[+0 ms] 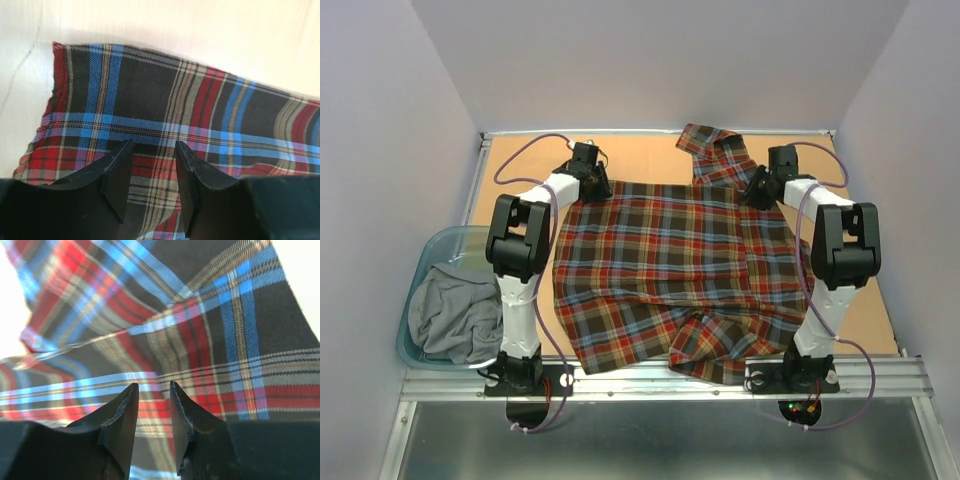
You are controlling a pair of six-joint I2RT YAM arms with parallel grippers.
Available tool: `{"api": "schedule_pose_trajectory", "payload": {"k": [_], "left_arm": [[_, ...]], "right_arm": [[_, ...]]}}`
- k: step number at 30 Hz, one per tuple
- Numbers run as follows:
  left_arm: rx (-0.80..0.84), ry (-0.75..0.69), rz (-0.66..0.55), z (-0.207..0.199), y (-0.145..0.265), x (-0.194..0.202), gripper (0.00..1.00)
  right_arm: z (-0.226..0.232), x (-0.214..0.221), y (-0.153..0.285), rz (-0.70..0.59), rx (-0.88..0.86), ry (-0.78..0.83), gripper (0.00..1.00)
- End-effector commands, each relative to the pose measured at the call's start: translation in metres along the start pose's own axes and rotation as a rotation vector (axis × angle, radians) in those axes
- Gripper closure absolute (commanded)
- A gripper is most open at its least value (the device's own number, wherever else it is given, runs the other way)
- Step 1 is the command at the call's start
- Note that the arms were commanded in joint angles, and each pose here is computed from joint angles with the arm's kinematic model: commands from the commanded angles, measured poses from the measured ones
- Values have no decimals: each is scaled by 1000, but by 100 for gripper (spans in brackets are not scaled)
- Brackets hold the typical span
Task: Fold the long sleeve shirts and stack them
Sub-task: Flatten the shirt out
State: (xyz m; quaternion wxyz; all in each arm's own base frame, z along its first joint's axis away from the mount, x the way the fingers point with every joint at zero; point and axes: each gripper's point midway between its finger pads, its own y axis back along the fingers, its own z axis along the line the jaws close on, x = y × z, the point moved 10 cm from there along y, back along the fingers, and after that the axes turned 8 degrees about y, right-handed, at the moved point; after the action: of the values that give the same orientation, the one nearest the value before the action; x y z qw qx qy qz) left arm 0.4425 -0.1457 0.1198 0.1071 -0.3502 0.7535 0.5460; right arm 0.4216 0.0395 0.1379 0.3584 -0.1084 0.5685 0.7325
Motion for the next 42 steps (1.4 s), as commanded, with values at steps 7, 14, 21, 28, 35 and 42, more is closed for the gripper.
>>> {"api": "schedule_pose_trajectory", "payload": {"k": [7, 14, 21, 28, 35, 42], "left_arm": [[-104, 51, -5, 25, -4, 6, 51], [-187, 125, 20, 52, -1, 4, 51], [-150, 107, -30, 43, 15, -15, 44], [-20, 52, -152, 16, 68, -48, 21], [-73, 8, -73, 29, 104, -3, 18], [-114, -80, 107, 40, 117, 69, 18]], "right_arm": [[-18, -17, -34, -74, -6, -57, 64], [-55, -8, -43, -55, 84, -132, 60], [-54, -24, -31, -95, 59, -91, 56], [-34, -42, 29, -185, -13, -69, 46], [-52, 10, 74, -61, 126, -22, 33], [-73, 73, 116, 55, 230, 23, 32]]}}
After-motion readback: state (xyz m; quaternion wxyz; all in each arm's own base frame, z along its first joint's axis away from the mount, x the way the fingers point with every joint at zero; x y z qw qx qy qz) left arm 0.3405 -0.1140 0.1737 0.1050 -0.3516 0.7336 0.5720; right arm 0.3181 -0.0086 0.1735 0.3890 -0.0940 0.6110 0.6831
